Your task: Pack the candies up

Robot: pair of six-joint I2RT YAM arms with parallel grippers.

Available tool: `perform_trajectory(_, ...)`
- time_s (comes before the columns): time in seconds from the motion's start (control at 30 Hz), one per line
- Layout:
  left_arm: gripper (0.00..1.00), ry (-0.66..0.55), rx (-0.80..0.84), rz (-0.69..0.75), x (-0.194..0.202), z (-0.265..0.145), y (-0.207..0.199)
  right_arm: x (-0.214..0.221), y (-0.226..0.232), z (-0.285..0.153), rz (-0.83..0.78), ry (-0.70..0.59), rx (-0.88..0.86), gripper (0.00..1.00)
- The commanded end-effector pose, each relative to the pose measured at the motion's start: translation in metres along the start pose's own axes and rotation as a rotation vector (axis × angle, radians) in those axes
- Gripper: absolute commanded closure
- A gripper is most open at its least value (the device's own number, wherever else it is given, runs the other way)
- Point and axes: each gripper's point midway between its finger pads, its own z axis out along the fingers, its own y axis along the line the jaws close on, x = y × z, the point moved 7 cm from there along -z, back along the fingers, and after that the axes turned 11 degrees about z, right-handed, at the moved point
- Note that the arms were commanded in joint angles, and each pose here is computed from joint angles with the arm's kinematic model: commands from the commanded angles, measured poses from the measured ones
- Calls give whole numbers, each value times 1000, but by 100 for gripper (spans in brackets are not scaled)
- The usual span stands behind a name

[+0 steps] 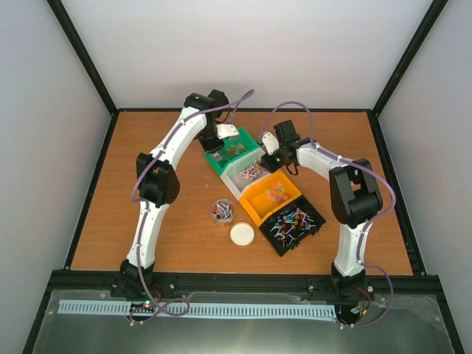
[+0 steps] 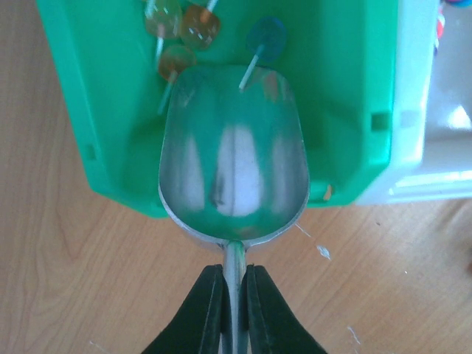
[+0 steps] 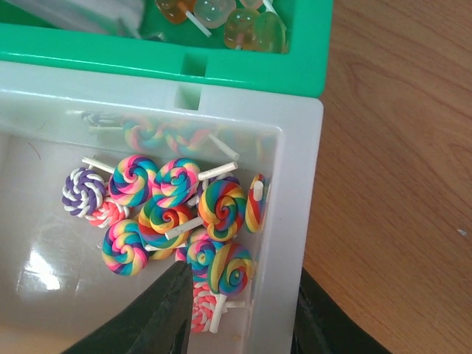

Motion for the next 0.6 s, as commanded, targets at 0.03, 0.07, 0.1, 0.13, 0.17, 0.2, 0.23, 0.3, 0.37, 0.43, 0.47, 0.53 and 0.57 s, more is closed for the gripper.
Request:
perform_trajectory(0.03, 99, 40, 68, 39, -5, 32, -3, 1, 12, 7, -33, 2, -54, 68)
perform_trajectory(0.07, 99, 27, 77, 37, -7, 36, -3, 1, 12, 8, -36, 2, -56, 69)
perform_trajectory(0.1, 99, 8, 88, 31, -9, 40, -3, 2, 12, 8, -38, 2, -60, 69)
perform_trajectory(0.13, 99, -16, 99, 24, -11, 42, -4, 3, 12, 9, -40, 2, -64, 70)
perform_trajectory(0.17, 99, -41, 109, 18, -13, 46, -5, 4, 13, 9, -42, 2, -66, 70)
perform_trajectory(0.2, 99, -59, 123, 14, -14, 50, -8, 4, 13, 10, -44, 2, -68, 70)
perform_trajectory(0.23, 99, -85, 146, 13, -15, 54, -12, 5, 12, 11, -46, 2, -70, 71)
perform_trajectory(0.3, 99, -115, 156, 7, -16, 62, -16, 6, 12, 12, -52, 2, -70, 71)
perform_trajectory(0.37, 99, -154, 167, 8, -17, 68, -19, 7, 12, 13, -61, -1, -69, 72)
perform_trajectory(0.43, 99, -201, 163, 3, -20, 70, -19, 9, 12, 13, -67, -6, -70, 73)
perform_trajectory(0.47, 99, -222, 167, -2, -21, 70, -18, 10, 13, 13, -69, -8, -72, 74)
perform_trajectory(0.53, 99, -258, 171, -2, -23, 69, -19, 11, 12, 13, -71, -8, -70, 76)
perform_trajectory(0.57, 99, -278, 174, 7, -24, 67, -20, 11, 12, 14, -74, -8, -67, 76)
